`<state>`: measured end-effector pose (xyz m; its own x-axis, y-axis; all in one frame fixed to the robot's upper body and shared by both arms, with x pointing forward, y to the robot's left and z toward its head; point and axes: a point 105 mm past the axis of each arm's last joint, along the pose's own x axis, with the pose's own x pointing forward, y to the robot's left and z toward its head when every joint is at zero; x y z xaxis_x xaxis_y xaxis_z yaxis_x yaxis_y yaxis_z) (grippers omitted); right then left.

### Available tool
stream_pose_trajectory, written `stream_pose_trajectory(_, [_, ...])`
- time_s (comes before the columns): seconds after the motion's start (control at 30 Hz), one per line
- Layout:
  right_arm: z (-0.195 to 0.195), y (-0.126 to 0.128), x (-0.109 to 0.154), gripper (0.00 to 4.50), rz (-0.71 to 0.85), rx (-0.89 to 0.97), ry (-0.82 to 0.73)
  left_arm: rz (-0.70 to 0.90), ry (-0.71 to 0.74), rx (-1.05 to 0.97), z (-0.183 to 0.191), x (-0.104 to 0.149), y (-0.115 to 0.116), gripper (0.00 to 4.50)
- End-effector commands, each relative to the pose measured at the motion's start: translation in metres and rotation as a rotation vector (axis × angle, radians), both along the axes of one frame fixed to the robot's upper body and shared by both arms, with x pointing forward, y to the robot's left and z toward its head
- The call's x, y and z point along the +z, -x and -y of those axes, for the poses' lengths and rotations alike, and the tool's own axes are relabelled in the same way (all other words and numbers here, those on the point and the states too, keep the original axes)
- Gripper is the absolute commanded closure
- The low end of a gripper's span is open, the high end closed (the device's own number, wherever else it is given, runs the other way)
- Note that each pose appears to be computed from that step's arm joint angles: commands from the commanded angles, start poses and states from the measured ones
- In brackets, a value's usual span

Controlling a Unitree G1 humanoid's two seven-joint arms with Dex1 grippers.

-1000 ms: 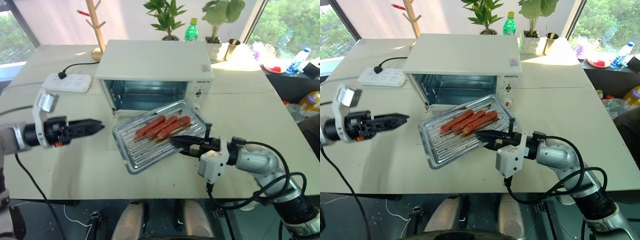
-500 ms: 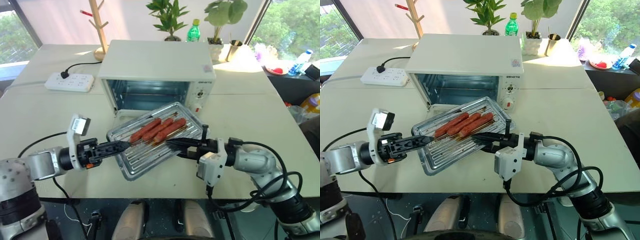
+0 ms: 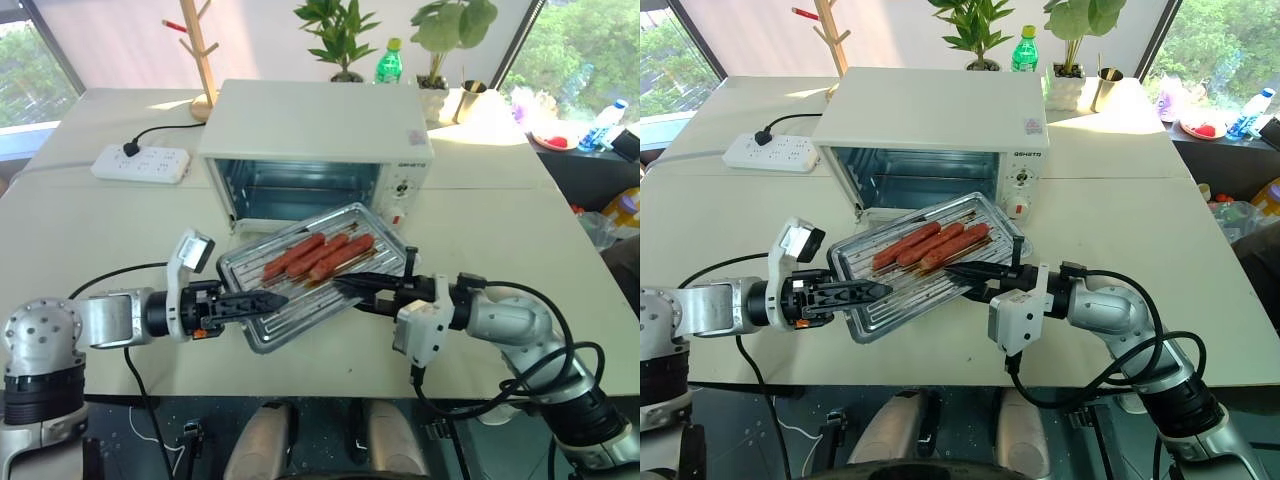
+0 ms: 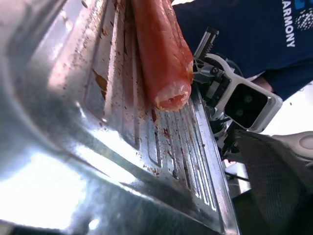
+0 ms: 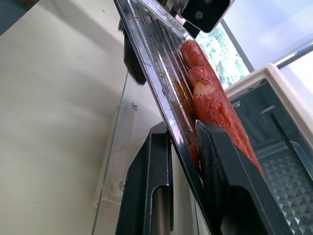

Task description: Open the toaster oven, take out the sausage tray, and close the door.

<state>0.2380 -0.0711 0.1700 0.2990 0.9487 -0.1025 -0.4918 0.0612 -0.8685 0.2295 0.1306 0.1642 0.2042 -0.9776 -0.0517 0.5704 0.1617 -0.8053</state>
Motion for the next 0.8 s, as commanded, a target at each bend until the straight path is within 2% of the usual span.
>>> stream_pose_trajectory(0.03, [-0.005,0.007,0.013,4.21,0.059,0.031,-0.034,0.007,0.057,-0.009,0.004,0.009,0.001,2.47])
stream_pose_trajectory(0.1, [-0.005,0.007,0.014,4.21,0.061,0.028,-0.034,-0.01,0.07,0.005,0.004,0.01,-0.001,3.58])
stream_pose_trajectory(0.17, [-0.004,0.007,0.014,4.21,0.063,0.026,-0.033,-0.032,0.086,0.021,0.004,0.01,-0.002,4.49])
stream_pose_trajectory(0.53, [0.0,0.008,0.012,4.21,0.037,0.023,-0.013,-0.135,0.154,0.1,0.005,-0.003,-0.003,4.49])
stream_pose_trajectory(0.77, [0.004,0.008,0.012,0.78,0.015,0.006,-0.007,-0.158,0.193,0.152,0.002,-0.009,-0.003,4.5])
stream_pose_trajectory(0.8, [0.005,0.008,0.012,0.78,0.013,0.002,-0.005,-0.157,0.2,0.162,0.001,-0.009,-0.003,4.5])
